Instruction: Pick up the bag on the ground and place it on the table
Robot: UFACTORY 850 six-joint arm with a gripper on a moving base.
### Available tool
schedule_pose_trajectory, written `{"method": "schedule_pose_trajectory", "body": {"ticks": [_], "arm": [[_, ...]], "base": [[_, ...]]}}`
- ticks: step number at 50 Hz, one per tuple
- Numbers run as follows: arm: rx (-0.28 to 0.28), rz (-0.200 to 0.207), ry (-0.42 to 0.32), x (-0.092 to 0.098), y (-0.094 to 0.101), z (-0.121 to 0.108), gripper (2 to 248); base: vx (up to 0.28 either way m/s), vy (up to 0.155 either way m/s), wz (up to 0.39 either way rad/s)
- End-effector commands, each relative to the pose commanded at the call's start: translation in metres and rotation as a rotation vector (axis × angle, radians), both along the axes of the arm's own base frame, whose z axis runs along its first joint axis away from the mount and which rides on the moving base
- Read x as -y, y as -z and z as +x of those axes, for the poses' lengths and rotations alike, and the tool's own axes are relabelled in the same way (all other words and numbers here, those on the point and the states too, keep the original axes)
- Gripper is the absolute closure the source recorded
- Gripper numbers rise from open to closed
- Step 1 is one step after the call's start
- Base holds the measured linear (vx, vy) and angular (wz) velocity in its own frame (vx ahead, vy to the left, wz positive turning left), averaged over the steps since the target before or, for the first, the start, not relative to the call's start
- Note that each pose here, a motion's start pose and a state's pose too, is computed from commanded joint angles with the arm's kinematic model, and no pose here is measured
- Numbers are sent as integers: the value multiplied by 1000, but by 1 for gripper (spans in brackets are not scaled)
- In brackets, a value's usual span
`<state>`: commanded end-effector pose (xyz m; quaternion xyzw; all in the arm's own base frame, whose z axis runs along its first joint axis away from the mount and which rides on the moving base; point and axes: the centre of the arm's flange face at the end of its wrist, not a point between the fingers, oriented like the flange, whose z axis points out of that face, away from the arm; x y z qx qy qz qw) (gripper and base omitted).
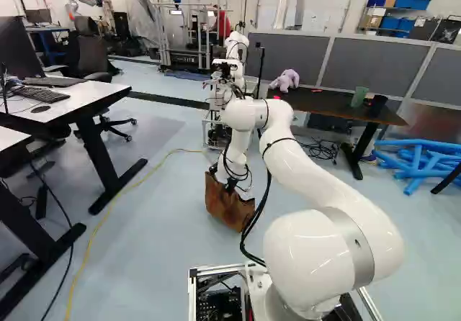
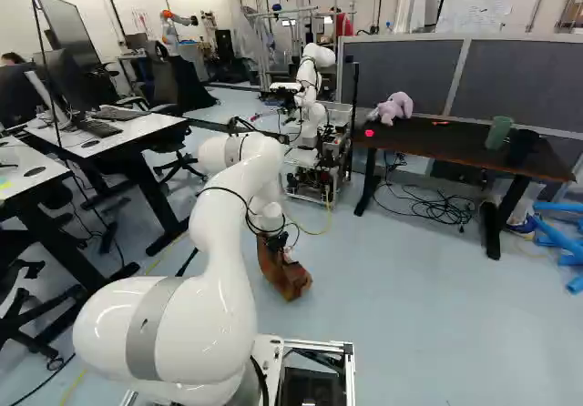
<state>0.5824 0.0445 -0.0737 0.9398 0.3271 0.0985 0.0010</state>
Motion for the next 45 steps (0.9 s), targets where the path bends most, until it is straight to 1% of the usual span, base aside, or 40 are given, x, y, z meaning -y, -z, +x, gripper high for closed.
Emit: {"method": "schedule_pose_trajectory", "body": {"ticks": [23,45], "arm": [[-48,-17,51,2,-34,-14,229],[-109,-38,132,5,-67,-26,229]], "base": [[0,0,0],[0,0,0]]}}
